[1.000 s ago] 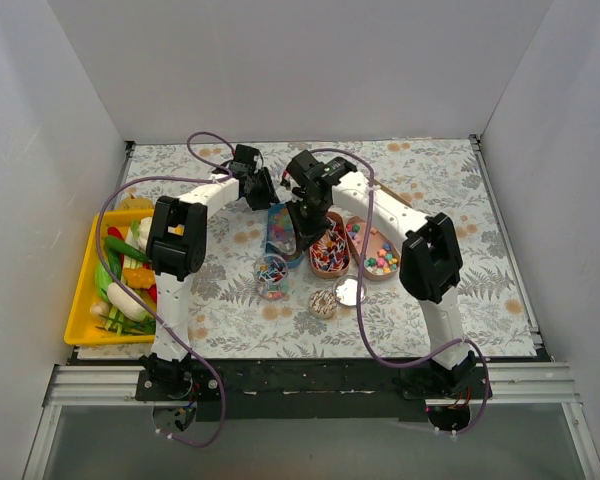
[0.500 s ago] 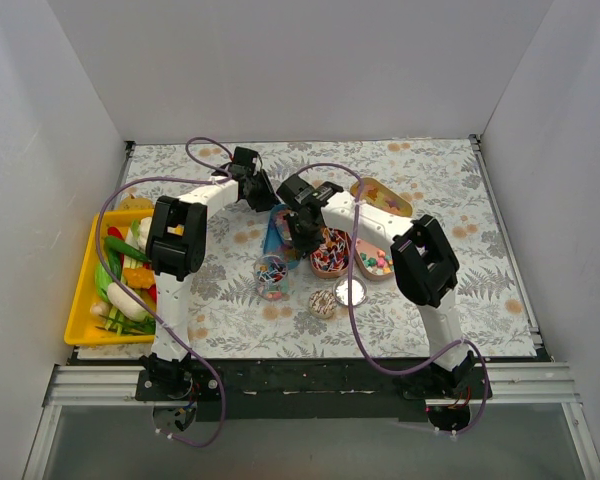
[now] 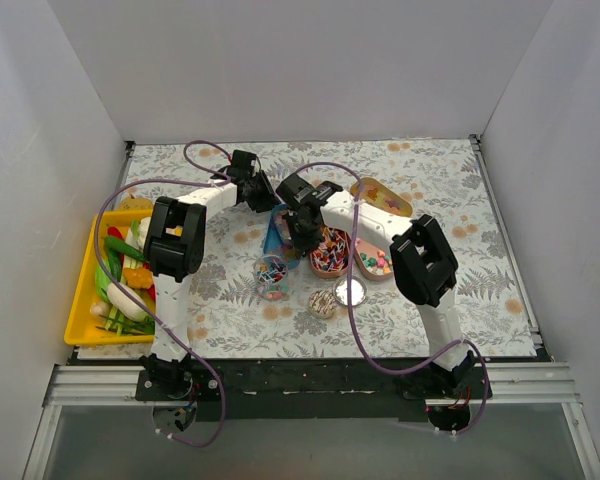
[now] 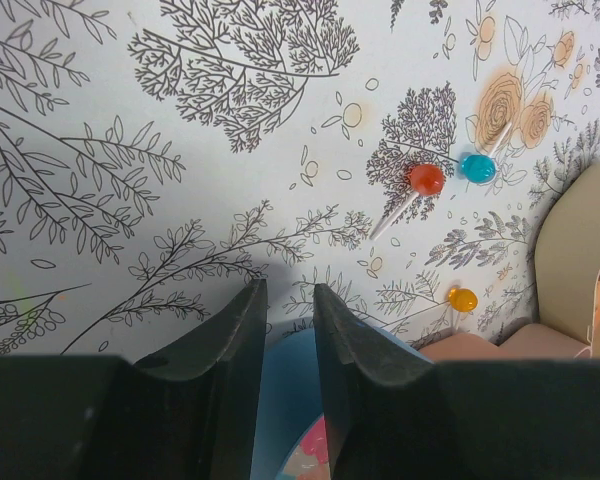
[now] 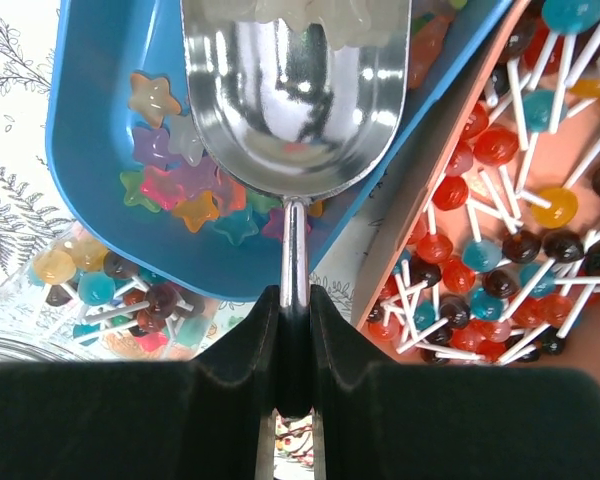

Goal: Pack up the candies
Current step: Scoop the fake candies from the storage box.

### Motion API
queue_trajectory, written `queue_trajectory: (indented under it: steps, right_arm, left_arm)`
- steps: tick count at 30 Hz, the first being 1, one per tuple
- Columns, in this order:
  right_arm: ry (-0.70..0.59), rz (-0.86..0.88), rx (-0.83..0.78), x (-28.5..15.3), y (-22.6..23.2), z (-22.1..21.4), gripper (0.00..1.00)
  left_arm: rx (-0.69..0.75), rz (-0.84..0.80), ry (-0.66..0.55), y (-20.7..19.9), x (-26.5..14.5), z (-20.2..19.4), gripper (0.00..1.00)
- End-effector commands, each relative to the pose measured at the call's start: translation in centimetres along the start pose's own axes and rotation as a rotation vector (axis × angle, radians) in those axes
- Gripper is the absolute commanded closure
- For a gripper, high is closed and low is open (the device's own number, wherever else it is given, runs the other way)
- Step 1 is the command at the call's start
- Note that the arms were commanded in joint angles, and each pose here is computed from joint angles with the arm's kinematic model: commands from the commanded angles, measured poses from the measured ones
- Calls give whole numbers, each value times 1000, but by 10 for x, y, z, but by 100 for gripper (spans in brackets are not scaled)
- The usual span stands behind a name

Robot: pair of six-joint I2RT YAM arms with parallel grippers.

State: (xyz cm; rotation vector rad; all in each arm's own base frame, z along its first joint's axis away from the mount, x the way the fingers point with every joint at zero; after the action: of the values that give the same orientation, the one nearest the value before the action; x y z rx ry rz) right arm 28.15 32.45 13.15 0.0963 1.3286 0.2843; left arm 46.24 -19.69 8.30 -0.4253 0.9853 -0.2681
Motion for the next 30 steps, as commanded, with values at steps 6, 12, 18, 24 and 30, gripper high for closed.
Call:
queue_trajectory:
  steps: [6, 12, 18, 24, 30]
  right_arm:
    - [-67, -54, -115, 25, -2, 23, 99]
    - [-97, -103, -125, 28, -10, 25, 99]
    - [-151, -127, -190, 26, -14, 25, 99]
    - [-190, -138, -243, 24, -22, 10, 99]
    - [-244, -140, -276, 21, -26, -5, 99]
  left_arm:
    - [35, -4, 106, -11, -14, -27, 75]
    - [35, -4, 113, -11, -13, -29, 76]
    - [39, -3, 106, -12, -13, -27, 77]
    - [38, -3, 99, -14, -14, -24, 77]
    - [37, 1, 99, -14, -16, -24, 77]
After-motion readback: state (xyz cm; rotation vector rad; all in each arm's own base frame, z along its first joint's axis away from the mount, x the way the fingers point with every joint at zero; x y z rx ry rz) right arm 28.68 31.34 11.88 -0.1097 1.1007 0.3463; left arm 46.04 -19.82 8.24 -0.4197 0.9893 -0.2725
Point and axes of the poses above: each gripper's point midway between its finger pads, its own x axis out along the fingers, its own y axis along the line the jaws close on, z = x × y, the point moved 7 cm from there along -x, back along the fingers, and after that the axes turned 13 degrees about x, right-handed, at the moved point
